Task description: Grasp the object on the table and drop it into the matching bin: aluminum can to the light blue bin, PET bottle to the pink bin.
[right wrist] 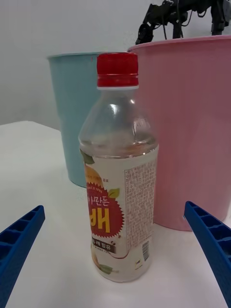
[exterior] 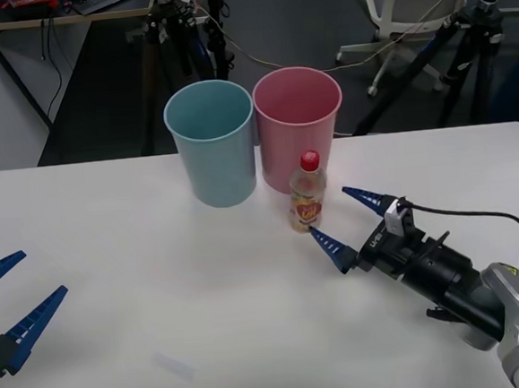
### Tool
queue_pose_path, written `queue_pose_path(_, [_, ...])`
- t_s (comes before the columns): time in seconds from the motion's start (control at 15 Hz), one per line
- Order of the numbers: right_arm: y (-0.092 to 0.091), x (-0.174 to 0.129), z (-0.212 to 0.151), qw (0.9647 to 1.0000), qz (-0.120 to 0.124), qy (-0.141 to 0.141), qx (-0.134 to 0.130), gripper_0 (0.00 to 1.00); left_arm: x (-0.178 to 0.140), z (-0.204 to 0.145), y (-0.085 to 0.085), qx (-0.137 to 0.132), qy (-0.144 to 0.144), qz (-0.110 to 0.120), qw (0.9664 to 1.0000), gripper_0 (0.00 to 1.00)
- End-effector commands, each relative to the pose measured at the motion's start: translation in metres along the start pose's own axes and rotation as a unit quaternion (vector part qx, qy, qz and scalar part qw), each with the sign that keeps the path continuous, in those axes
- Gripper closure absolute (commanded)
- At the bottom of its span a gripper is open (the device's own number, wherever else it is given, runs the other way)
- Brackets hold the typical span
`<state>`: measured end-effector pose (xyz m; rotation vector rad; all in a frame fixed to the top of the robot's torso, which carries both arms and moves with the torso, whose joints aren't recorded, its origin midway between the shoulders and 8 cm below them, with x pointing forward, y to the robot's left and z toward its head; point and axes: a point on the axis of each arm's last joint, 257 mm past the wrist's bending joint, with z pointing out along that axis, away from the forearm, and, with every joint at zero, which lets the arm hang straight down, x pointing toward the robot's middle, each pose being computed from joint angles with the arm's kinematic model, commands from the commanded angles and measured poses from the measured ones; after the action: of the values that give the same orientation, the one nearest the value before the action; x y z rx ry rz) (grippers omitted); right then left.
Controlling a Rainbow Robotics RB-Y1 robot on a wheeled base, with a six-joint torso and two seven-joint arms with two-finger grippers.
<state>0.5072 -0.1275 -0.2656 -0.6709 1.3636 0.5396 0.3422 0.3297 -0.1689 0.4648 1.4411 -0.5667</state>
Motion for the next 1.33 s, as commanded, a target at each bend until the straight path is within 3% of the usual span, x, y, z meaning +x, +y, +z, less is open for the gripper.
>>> queue_pose_path(0.07, [0.006,0.003,0.014,1.0000,0.005,0.006,0.005,0.00,0.000,0.000,0.000,0.000,0.000,0.000,1.0000,0.00])
queue_pose_path(0.73, [0.005,-0.003,0.057,0.9993,0.007,0.016,0.033,0.00,0.000,0.000,0.000,0.000,0.000,0.000,1.0000,0.00])
queue_pose_path(1.33, [-0.005,-0.008,0.075,0.9985,-0.007,0.027,0.048,0.00,0.000,0.000,0.000,0.000,0.000,0.000,1.0000,0.00])
